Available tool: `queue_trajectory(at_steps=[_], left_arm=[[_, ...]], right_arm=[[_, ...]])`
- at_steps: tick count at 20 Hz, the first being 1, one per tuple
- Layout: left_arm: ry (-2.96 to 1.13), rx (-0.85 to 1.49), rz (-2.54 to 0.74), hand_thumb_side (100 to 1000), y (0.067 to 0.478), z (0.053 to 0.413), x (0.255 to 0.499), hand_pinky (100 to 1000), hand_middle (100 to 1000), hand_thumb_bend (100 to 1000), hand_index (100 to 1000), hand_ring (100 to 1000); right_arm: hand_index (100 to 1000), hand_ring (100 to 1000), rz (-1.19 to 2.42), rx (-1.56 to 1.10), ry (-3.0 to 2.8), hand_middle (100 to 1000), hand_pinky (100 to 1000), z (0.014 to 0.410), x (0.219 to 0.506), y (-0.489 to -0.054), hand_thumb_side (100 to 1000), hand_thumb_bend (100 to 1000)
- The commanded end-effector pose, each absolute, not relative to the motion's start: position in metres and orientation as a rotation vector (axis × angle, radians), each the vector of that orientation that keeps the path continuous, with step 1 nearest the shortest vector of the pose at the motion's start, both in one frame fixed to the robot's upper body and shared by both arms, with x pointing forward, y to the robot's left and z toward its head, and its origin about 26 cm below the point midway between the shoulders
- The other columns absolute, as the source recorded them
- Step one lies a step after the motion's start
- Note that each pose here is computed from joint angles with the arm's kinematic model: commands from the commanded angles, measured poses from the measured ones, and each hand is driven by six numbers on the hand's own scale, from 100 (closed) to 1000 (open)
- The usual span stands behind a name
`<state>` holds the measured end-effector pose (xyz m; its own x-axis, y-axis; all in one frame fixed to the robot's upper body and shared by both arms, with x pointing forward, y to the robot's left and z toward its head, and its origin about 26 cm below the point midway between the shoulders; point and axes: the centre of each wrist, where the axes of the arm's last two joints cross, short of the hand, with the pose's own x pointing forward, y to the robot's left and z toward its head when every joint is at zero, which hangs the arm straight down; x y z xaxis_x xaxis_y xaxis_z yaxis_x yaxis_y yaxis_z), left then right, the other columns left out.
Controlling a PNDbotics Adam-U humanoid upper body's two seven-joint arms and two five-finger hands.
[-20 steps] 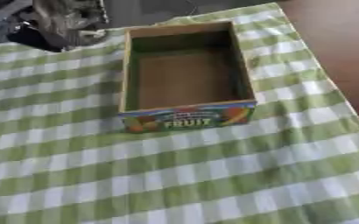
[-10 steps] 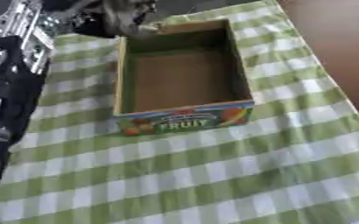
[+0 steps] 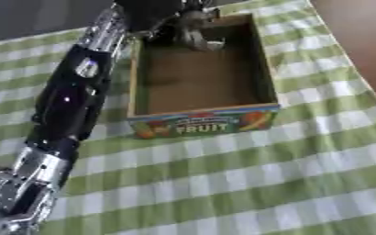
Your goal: Pick up objects on the table and place them in the box.
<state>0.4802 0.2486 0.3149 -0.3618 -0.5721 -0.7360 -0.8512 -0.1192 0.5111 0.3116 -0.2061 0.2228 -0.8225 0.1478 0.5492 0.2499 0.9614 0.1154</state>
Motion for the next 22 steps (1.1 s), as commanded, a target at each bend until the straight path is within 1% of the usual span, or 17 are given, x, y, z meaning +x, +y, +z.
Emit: queue_trajectory(at_steps=[1,4,5,7,8,9,10,11,12,14,16,17,18,19,20,22], left_arm=[[1.854,-1.518,1.412,105,0.257,0.321,0.481,627,477,100,530,612],[1.814,-1.513,1.462,110,0.257,0.315,0.482,643,490,100,551,623],[1.794,-1.509,1.482,107,0.257,0.314,0.482,659,498,100,570,635],[1.738,-1.506,1.535,100,0.254,0.313,0.482,687,515,100,649,660],[1.709,-1.505,1.563,100,0.253,0.312,0.481,702,521,134,672,671],[1.679,-1.508,1.590,100,0.253,0.312,0.481,729,534,254,732,692],[1.644,-1.517,1.619,100,0.253,0.312,0.481,750,543,349,769,708],[1.613,-1.527,1.641,116,0.252,0.313,0.480,770,555,488,809,725],[1.583,-1.536,1.659,210,0.252,0.314,0.480,782,561,557,829,736],[1.551,-1.553,1.662,432,0.251,0.318,0.478,808,575,697,849,760],[1.545,-1.562,1.643,508,0.250,0.321,0.475,812,575,709,842,764],[1.545,-1.563,1.630,516,0.249,0.322,0.474,813,575,717,843,764],[1.546,-1.563,1.613,563,0.247,0.324,0.473,819,573,771,842,768],[1.543,-1.567,1.597,576,0.246,0.326,0.471,822,573,787,844,769],[1.536,-1.576,1.586,623,0.245,0.327,0.469,836,577,852,853,778],[1.520,-1.603,1.559,657,0.244,0.330,0.466,855,583,938,861,791]], right_arm=[[806,840,-0.240,-0.251,-2.575,641,900,0.229,0.309,-0.204,722,100],[807,841,-0.241,-0.254,-2.570,641,900,0.228,0.308,-0.204,723,100],[806,841,-0.241,-0.255,-2.569,641,900,0.228,0.308,-0.204,723,100],[806,841,-0.241,-0.254,-2.568,641,901,0.228,0.308,-0.204,723,100],[806,841,-0.240,-0.253,-2.567,641,901,0.228,0.308,-0.204,723,100],[806,841,-0.240,-0.253,-2.567,641,901,0.228,0.308,-0.204,724,100],[807,841,-0.241,-0.254,-2.566,641,901,0.228,0.308,-0.204,724,100],[806,842,-0.241,-0.255,-2.565,641,902,0.227,0.308,-0.205,724,100],[806,842,-0.240,-0.255,-2.564,641,902,0.227,0.308,-0.205,724,100],[807,842,-0.237,-0.254,-2.561,641,902,0.227,0.308,-0.204,724,100],[807,842,-0.235,-0.256,-2.558,641,902,0.226,0.308,-0.205,724,100],[807,842,-0.235,-0.257,-2.557,641,902,0.226,0.308,-0.205,724,100],[807,842,-0.235,-0.258,-2.556,641,903,0.226,0.308,-0.205,725,100],[807,842,-0.235,-0.258,-2.555,641,903,0.225,0.308,-0.205,725,100],[807,842,-0.234,-0.258,-2.554,640,903,0.225,0.308,-0.205,724,100],[807,843,-0.232,-0.256,-2.553,641,903,0.225,0.308,-0.205,725,100]])
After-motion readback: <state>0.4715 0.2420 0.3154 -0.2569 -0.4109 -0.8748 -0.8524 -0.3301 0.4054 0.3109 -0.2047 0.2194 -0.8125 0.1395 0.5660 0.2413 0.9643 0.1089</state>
